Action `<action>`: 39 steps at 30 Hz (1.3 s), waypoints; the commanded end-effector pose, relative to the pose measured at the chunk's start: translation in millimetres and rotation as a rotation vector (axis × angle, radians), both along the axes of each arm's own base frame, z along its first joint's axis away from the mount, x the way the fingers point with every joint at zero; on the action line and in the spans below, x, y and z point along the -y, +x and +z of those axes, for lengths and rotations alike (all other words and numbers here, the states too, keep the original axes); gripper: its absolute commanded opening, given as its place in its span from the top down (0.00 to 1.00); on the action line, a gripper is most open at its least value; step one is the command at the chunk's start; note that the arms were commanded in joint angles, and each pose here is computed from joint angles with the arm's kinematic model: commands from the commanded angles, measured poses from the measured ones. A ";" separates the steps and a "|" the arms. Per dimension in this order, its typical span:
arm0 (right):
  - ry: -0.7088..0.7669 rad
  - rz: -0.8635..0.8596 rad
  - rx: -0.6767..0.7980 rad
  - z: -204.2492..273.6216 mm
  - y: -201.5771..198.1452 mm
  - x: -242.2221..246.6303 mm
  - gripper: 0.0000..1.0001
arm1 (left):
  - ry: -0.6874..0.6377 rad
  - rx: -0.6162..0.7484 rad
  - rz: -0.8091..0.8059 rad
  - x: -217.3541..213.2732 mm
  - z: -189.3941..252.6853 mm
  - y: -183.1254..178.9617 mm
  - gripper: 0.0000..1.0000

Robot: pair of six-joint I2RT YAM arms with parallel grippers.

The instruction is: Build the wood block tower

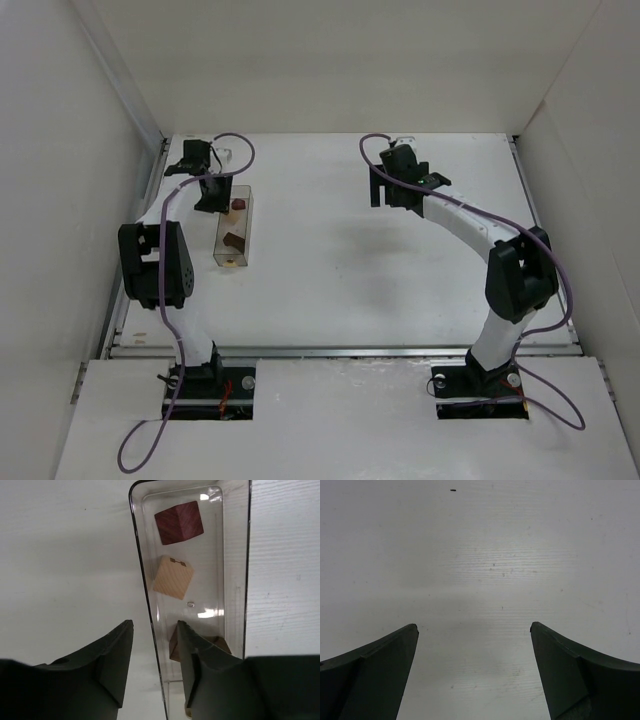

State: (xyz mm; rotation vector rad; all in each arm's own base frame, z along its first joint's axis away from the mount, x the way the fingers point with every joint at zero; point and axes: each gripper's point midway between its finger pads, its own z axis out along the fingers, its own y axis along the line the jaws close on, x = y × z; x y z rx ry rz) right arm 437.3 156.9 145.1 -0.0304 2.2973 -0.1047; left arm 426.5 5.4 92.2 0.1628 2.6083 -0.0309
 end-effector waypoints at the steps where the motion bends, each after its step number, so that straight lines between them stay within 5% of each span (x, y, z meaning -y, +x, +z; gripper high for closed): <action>1: 0.043 -0.003 0.091 29.0 9.0 -3.7 0.00 | 0.016 -0.043 0.034 -3.5 -14.5 -7.2 0.65; 7: 0.022 -0.023 0.091 26.0 10.4 0.6 0.00 | 0.020 -0.086 0.026 -3.7 -32.1 -15.5 0.65; 13: 0.016 -0.021 0.094 26.3 9.2 -1.9 0.00 | 0.061 -0.097 0.047 -11.8 -39.3 -14.2 1.00; 18: 0.000 -0.035 0.092 26.3 6.2 3.3 0.00 | 0.177 0.004 0.117 -25.8 -10.7 10.4 1.00; 29: -0.022 -0.052 0.098 30.2 -3.2 5.9 0.00 | 0.965 0.199 0.150 -25.6 50.0 37.3 1.00; 35: -0.031 -0.061 0.096 27.6 -10.5 8.2 0.00 | 0.982 0.167 -0.010 31.6 17.6 23.5 0.99; 38: -0.035 -0.073 0.092 27.0 -14.2 11.5 0.00 | 0.944 0.124 -0.100 57.1 -0.2 10.6 0.93; 39: -0.033 -0.079 0.084 22.8 -16.1 12.2 0.00 | 0.931 0.114 -0.118 62.2 -3.7 7.0 0.83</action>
